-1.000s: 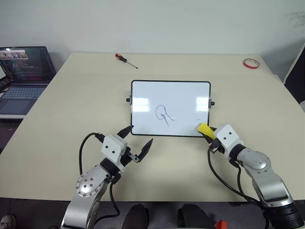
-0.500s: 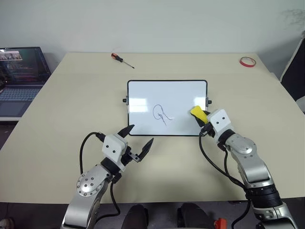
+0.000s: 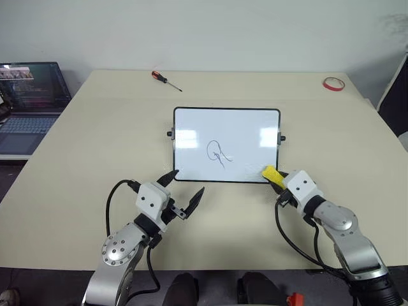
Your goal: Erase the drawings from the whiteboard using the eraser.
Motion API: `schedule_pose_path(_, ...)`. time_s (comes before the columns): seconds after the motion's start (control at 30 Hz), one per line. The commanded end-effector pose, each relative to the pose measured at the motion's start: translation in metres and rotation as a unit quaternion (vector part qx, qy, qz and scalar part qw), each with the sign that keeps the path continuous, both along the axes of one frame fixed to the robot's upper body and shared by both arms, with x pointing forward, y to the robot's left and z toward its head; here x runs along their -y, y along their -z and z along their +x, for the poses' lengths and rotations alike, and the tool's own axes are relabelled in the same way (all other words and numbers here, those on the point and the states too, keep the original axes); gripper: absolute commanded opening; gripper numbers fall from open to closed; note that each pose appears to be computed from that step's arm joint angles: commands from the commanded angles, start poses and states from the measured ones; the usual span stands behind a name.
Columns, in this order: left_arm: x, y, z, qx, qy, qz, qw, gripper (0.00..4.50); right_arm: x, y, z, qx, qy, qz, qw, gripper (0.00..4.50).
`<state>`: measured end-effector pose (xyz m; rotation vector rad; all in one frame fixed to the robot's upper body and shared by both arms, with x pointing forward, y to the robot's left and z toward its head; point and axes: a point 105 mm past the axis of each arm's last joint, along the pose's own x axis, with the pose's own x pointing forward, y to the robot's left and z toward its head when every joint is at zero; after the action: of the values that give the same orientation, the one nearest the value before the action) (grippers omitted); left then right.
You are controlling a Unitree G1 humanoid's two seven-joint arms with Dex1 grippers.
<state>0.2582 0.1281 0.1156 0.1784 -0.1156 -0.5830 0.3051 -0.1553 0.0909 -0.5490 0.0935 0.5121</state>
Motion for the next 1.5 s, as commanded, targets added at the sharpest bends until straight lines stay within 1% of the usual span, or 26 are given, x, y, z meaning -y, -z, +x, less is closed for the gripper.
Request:
schedule_pose_path(0.03, 0.003, -0.012, 0.0, 0.026, 0.01, -0.004, 1.0, 4.5, 0.011, -0.008, 0.007, 0.008, 0.031, 0.031, 0.999, 1.24)
schedule_pose_path(0.13, 0.002, -0.013, 0.002, 0.028, 0.01, -0.002, 1.0, 4.5, 0.006, -0.025, 0.01, 0.043, 0.024, 0.072, 0.996, 1.24)
schedule_pose_path(0.2, 0.001, -0.013, 0.002, 0.029, 0.009, -0.001, 1.0, 4.5, 0.003, -0.039, 0.009, 0.07, 0.018, 0.124, 0.99, 1.24)
schedule_pose_path(0.27, 0.0, -0.013, 0.001, 0.029, 0.008, -0.001, 1.0, 4.5, 0.006, -0.046, 0.006, 0.086, 0.014, 0.16, 0.983, 1.24)
schedule_pose_path(0.47, -0.004, -0.015, -0.001, 0.029, -0.002, 0.003, 1.0, 4.5, 0.016, -0.032, -0.02, 0.088, -0.006, 0.143, 0.986, 1.24)
schedule_pose_path(0.57, -0.007, -0.017, -0.002, 0.03, -0.01, 0.004, 1.0, 4.5, 0.023, -0.026, -0.03, 0.082, 0.009, 0.148, 0.986, 1.24)
schedule_pose_path(0.63, -0.009, -0.017, -0.002, 0.028, -0.018, 0.003, 0.999, 4.5, 0.017, -0.022, -0.039, 0.079, -0.008, 0.137, 0.987, 1.24)
schedule_pose_path(0.7, -0.009, -0.017, -0.003, 0.026, -0.016, 0.004, 1.0, 4.5, 0.011, -0.022, -0.041, 0.078, -0.011, 0.142, 0.987, 1.24)
schedule_pose_path(0.83, -0.009, -0.018, -0.003, 0.027, -0.014, 0.003, 1.0, 4.5, 0.002, -0.029, -0.039, 0.083, -0.019, 0.145, 0.986, 1.24)
schedule_pose_path(1.0, -0.01, -0.019, -0.002, 0.028, -0.018, 0.005, 0.999, 4.5, -0.005, -0.051, -0.033, 0.097, -0.029, 0.14, 0.985, 1.24)
schedule_pose_path(1.17, -0.011, -0.02, -0.002, 0.028, -0.025, 0.004, 0.999, 4.5, -0.013, -0.062, -0.023, 0.102, -0.04, 0.14, 0.984, 1.24)
schedule_pose_path(1.27, -0.018, -0.017, -0.002, 0.021, -0.044, 0.005, 0.999, 4.5, -0.025, -0.073, -0.011, 0.118, -0.052, 0.149, 0.981, 1.24)
schedule_pose_path(1.37, -0.027, -0.011, -0.001, 0.007, -0.07, -0.007, 0.998, 4.5, -0.043, -0.083, 0.008, 0.14, -0.071, 0.156, 0.975, 1.24)
schedule_pose_path(1.43, -0.029, -0.011, 0.0, 0.006, -0.071, -0.007, 0.997, 4.5, -0.054, -0.085, 0.02, 0.151, -0.085, 0.156, 0.972, 1.24)
schedule_pose_path(1.5, -0.029, -0.011, 0.0, 0.007, -0.069, -0.005, 0.998, 4.5, -0.064, -0.079, 0.03, 0.156, -0.099, 0.157, 0.97, 1.24)
